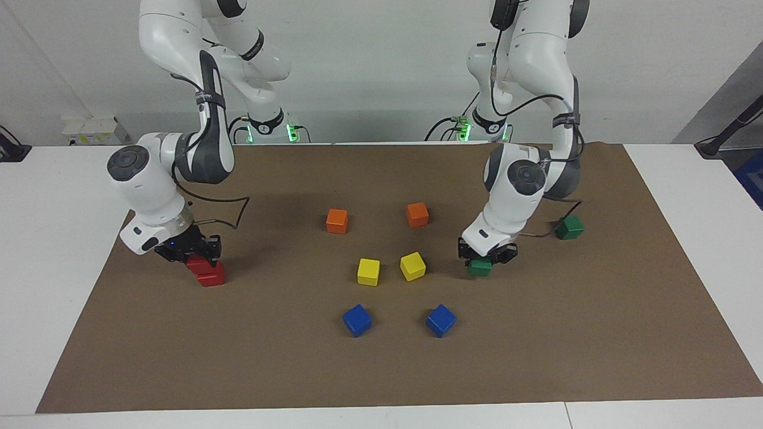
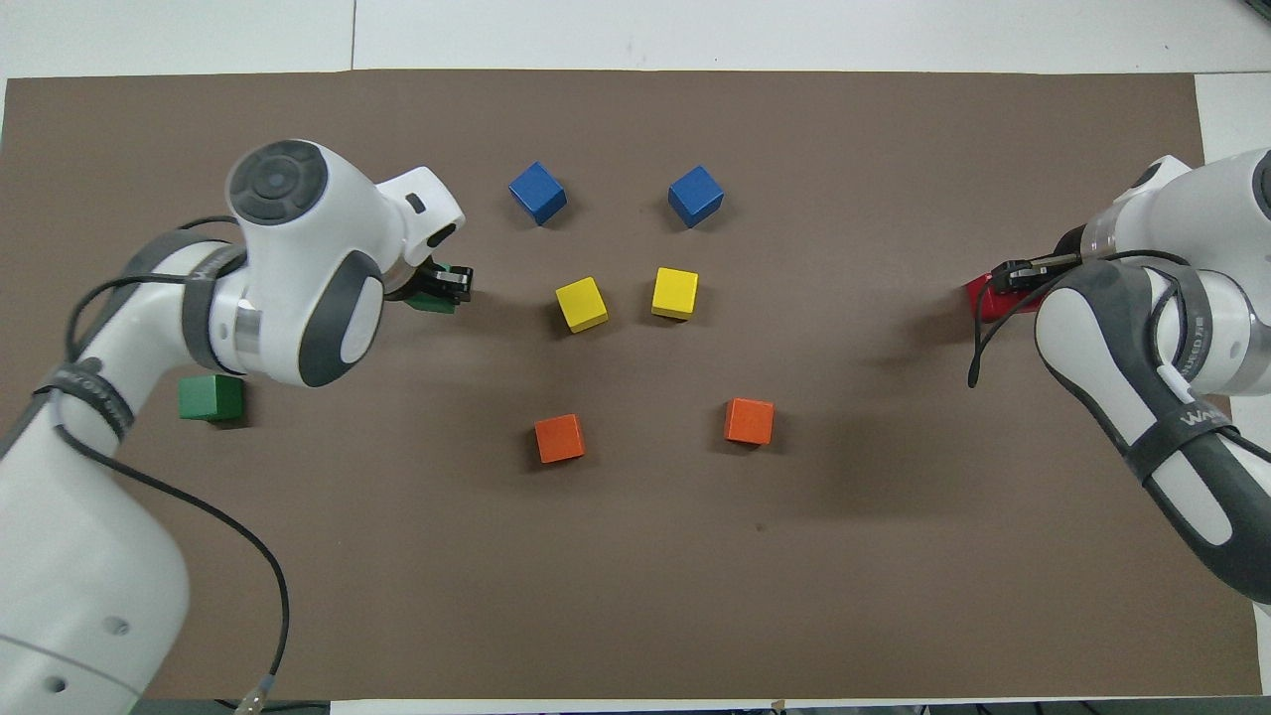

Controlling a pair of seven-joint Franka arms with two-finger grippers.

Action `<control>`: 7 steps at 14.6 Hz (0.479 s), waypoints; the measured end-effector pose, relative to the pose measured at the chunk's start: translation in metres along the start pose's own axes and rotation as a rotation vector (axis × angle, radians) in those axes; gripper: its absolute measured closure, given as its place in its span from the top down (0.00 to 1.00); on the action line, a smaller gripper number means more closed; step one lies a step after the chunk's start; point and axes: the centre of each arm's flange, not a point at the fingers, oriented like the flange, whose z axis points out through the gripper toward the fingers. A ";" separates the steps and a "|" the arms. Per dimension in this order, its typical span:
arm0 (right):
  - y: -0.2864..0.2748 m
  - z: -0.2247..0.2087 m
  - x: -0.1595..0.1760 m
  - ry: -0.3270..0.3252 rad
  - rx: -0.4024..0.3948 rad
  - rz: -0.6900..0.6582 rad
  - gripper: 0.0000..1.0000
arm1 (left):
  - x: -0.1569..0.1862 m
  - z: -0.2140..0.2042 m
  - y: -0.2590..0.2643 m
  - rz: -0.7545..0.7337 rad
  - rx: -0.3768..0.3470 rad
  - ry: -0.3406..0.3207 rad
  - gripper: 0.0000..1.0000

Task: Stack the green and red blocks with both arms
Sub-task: 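Carry the green cube over the placed green cube with the left gripper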

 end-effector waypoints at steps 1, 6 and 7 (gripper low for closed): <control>0.000 0.000 0.000 0.001 0.000 0.000 0.54 | -0.006 -0.029 -0.022 -0.032 0.001 -0.003 0.55; 0.000 0.004 0.001 0.009 -0.001 -0.001 0.54 | -0.054 -0.112 -0.143 -0.080 0.000 -0.040 0.55; 0.000 0.005 0.001 0.011 -0.001 -0.001 0.54 | -0.062 -0.109 -0.169 -0.073 -0.003 -0.050 0.55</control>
